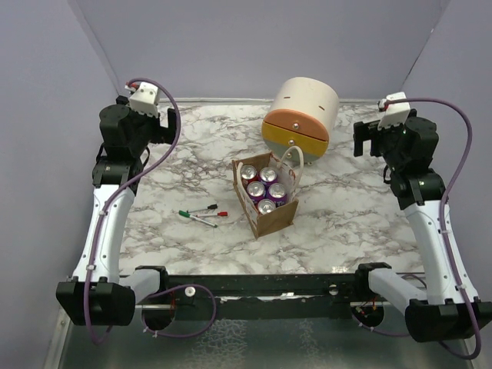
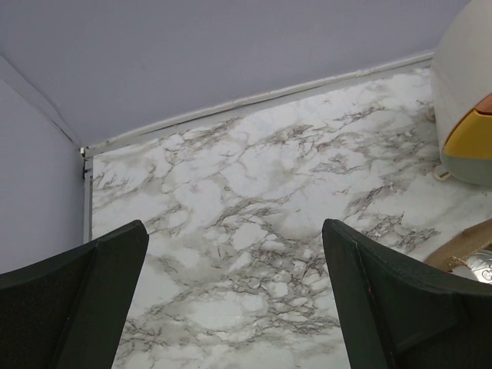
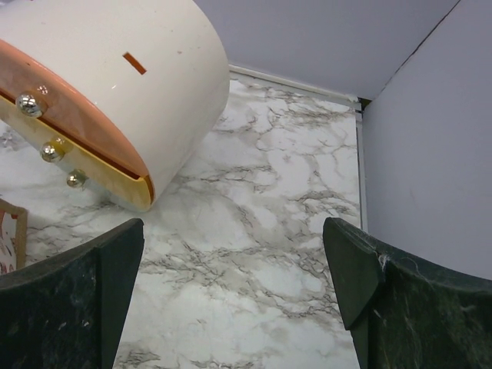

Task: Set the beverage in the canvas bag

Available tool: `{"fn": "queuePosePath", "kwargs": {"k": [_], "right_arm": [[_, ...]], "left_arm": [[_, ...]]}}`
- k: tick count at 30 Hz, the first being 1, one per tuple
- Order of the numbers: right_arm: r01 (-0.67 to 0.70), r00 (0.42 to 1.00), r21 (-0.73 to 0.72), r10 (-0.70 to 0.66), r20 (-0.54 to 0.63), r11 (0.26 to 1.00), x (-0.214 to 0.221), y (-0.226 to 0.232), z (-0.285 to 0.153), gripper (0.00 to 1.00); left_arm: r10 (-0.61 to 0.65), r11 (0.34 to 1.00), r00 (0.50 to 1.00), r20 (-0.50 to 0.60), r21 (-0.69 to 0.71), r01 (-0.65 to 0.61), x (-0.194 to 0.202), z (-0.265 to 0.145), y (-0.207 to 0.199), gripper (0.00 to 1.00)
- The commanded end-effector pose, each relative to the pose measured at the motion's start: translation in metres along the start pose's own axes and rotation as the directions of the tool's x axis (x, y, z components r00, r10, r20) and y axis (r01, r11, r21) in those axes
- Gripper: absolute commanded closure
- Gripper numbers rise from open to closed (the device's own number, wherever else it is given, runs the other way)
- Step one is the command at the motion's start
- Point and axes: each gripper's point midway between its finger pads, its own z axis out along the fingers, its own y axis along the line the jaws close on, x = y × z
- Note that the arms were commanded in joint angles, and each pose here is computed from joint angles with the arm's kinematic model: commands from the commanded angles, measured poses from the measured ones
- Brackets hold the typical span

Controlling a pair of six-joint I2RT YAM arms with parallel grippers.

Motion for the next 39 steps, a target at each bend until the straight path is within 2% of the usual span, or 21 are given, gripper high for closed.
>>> {"fn": "queuePosePath", "kwargs": {"k": [1, 7, 14, 19, 27, 39], "right_arm": [[-0.015, 0.998, 0.033, 0.013, 0.058, 0.999, -0.006, -0.006, -0.016, 0.0], [-0.012, 0.991, 0.026, 0.009, 0.133, 1.0, -0.012, -0.004, -0.045, 0.0], [0.01, 0.989, 0.025, -0.013, 0.15, 1.0, -0.004, -0.001, -0.063, 0.0], [0.027, 0.989, 0.025, -0.03, 0.144, 0.999, 0.002, 0.0, -0.068, 0.0], [0.053, 0.988, -0.043, -0.046, 0.145, 0.998, -0.004, 0.01, -0.077, 0.0], [0.049, 0.993, -0.124, -0.035, 0.11, 0.991, 0.001, 0.022, -0.066, 0.0]], "left_arm": [[-0.062, 0.998, 0.991, 0.115, 0.01, 0.061, -0.028, -0.02, -0.001, 0.01], [-0.055, 0.997, 0.988, 0.147, 0.063, 0.046, -0.036, -0.044, -0.01, 0.01], [-0.011, 0.989, 0.987, 0.163, 0.149, -0.014, -0.032, -0.062, -0.027, 0.01], [-0.002, 0.99, 0.989, 0.147, 0.136, -0.018, -0.025, -0.065, -0.025, 0.01], [-0.007, 0.999, 0.991, 0.137, 0.04, 0.002, -0.021, -0.074, -0.011, 0.01], [-0.021, 0.999, 0.992, 0.125, 0.03, 0.018, -0.011, -0.076, -0.011, 0.01]]}}
